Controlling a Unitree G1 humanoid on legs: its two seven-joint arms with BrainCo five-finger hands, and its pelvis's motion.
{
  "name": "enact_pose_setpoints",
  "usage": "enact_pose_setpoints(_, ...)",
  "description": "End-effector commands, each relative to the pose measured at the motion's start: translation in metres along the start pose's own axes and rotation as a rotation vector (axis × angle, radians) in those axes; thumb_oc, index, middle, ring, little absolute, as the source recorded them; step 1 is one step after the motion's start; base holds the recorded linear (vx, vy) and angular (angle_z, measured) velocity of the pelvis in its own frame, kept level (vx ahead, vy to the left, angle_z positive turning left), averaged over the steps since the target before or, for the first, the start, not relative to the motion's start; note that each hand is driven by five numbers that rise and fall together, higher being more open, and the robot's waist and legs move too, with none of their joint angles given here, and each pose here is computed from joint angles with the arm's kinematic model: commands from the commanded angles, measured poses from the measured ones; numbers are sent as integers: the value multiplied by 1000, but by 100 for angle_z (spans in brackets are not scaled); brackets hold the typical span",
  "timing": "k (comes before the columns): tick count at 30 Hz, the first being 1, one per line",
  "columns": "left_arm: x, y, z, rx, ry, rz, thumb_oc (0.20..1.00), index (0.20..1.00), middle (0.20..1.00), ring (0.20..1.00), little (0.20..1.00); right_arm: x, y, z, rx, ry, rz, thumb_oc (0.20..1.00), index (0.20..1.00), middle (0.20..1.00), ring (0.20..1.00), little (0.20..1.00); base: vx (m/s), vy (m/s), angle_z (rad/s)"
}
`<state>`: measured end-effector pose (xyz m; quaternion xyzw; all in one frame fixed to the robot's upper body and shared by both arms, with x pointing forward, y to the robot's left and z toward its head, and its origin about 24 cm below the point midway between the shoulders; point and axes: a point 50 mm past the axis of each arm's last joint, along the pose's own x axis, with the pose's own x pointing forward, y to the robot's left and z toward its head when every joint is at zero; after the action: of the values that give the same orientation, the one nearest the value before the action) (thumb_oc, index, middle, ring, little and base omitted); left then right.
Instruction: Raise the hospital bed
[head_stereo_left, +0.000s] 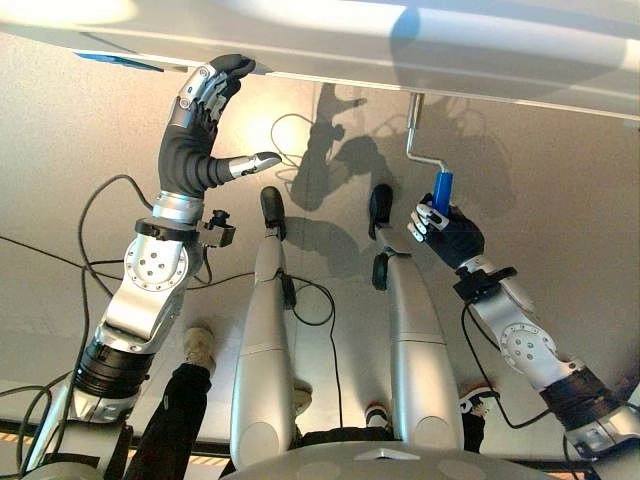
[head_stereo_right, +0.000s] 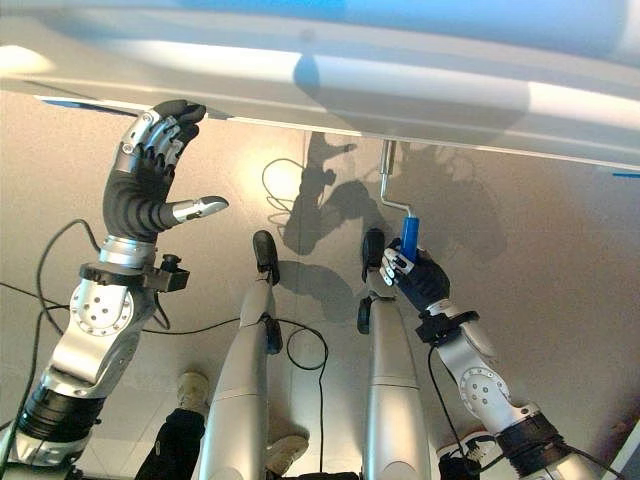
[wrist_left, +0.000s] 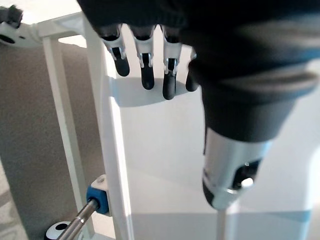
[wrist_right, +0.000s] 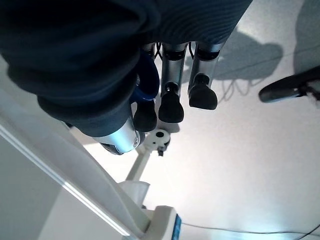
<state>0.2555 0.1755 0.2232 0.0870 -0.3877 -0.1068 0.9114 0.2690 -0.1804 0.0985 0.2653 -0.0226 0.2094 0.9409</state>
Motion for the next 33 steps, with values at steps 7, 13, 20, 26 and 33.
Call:
enact_pose_setpoints(7,5,-13,31,-57,-161,-120,1000,1000,1000,1000,1000,26,88,85,-231,-232,529,200,200,200,200,200,3,14,2)
enact_pose_setpoints(13,6,-31,36,-158,-175,-234,1000,1000,1000,1000,1000,39,124,86,-334,-157,703,200,200,200,200,200,6,-1,6)
enact_pose_setpoints(20,9,-47,34,-278,-163,-276,1000,1000,1000,1000,1000,76,153,69,-299,-121,749,200,200,200,200,200,3,4,2)
enact_pose_setpoints(26,11,-53,31,-338,-154,-257,1000,1000,1000,1000,1000,109,159,52,-259,-116,655,200,200,200,200,200,18,28,1)
enact_pose_setpoints(33,12,-58,30,-397,-154,-227,1000,1000,1000,1000,1000,136,167,33,-232,-99,568,200,200,200,200,200,10,16,0)
